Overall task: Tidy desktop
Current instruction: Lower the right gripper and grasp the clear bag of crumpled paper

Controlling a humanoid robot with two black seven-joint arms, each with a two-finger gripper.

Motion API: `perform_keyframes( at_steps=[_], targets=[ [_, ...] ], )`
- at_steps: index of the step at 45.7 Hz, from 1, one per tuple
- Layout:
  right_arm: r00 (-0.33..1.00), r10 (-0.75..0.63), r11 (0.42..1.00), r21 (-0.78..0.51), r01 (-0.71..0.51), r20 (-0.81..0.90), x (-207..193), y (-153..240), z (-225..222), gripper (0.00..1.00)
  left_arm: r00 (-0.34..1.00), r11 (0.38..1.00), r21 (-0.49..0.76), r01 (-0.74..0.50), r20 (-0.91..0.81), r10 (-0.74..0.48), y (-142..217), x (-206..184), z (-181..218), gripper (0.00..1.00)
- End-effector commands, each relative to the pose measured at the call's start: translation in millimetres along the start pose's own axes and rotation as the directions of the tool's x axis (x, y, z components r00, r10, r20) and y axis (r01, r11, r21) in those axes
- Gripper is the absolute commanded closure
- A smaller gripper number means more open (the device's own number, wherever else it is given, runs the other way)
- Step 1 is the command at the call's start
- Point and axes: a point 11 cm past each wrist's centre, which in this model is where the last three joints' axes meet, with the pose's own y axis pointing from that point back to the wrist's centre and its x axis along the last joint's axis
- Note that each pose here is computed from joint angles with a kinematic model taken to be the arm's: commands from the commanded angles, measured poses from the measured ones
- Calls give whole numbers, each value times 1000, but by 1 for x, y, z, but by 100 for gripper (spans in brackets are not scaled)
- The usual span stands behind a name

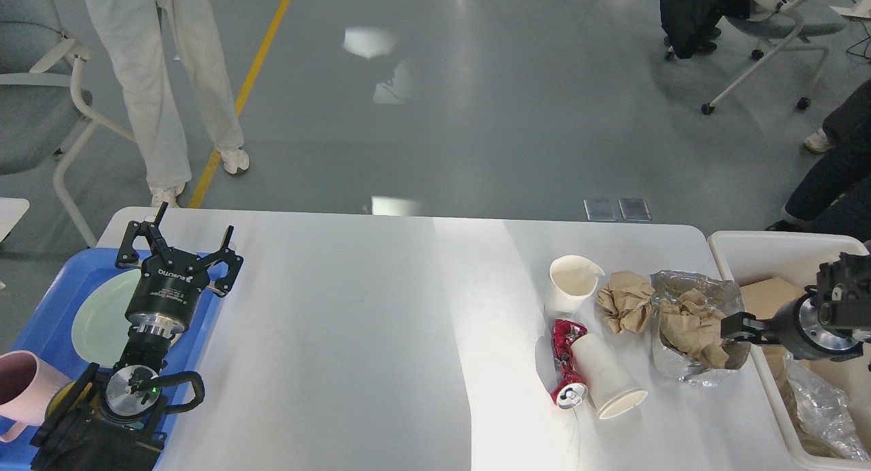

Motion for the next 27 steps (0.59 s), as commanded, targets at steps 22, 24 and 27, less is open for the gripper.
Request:
perform_keyframes(
  at_steps=[22, 24, 27],
  targets=[
    [989, 135, 990, -26, -137, -55, -27, -66, -13, 20, 1000, 1000, 0, 0, 0, 0, 0, 0, 0, 3],
    [989, 138, 990, -25, -140, -58, -32, -69, -14, 28, 1000, 1000, 0, 0, 0, 0, 0, 0, 0, 3],
    [988, 143, 989, -25, -145, -58, -34, -70, -14, 45, 1000, 1000, 0, 0, 0, 0, 0, 0, 0, 3]
  ],
)
